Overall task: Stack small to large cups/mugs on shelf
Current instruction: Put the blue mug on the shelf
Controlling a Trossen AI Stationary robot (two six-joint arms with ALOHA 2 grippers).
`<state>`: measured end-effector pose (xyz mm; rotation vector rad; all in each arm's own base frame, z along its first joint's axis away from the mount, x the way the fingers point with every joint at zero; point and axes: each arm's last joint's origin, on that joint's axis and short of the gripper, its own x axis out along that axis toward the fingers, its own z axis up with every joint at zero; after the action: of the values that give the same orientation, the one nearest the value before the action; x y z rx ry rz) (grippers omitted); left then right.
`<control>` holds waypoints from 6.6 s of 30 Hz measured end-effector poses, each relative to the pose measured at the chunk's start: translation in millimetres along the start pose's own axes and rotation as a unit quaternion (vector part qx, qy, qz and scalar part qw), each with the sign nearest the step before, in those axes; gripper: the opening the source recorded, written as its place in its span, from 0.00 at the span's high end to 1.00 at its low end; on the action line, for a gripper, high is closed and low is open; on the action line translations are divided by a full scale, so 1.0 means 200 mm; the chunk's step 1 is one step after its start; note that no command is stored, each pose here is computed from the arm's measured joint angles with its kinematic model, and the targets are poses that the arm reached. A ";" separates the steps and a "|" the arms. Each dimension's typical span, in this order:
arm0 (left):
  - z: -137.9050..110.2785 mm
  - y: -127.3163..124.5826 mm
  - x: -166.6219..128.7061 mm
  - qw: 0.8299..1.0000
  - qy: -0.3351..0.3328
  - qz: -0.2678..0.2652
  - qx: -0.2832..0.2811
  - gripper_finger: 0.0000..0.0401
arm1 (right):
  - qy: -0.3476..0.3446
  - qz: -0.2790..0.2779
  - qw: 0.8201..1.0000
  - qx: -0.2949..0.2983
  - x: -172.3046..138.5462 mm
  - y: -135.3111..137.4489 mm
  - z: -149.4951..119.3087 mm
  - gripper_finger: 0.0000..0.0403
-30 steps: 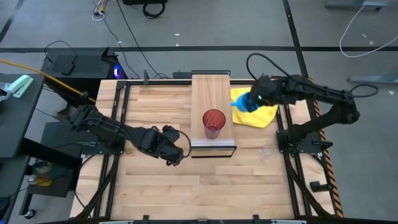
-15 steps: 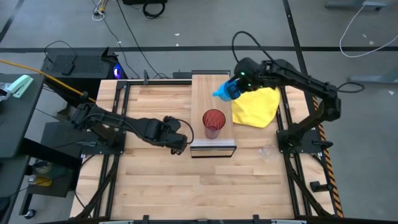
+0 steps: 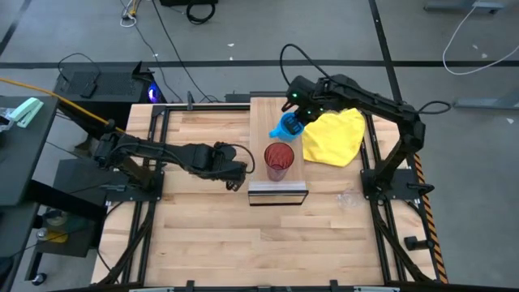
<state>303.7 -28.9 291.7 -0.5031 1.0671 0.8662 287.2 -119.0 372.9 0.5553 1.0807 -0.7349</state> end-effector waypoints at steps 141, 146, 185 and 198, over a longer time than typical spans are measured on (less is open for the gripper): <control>0.38 0.56 0.23 0.927 -0.152 -0.330 0.097 0.93 | -0.131 0.124 0.981 0.066 0.08 -0.16 -0.35 0.89; 0.36 0.47 0.19 0.908 -0.172 -0.365 0.110 0.95 | -0.122 0.112 0.985 0.043 0.13 -0.14 -0.33 0.93; 0.42 0.30 0.31 0.889 -0.181 -0.417 0.058 0.95 | -0.123 0.141 0.982 0.024 0.14 -0.04 -0.35 0.98; 0.46 0.36 0.33 0.900 -0.193 -0.388 0.034 0.95 | -0.119 0.150 0.981 0.013 0.13 0.02 -0.39 0.98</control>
<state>309.1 104.6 273.7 -0.6044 0.4501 0.1950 253.2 -67.0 320.6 0.6200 0.7445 -0.5346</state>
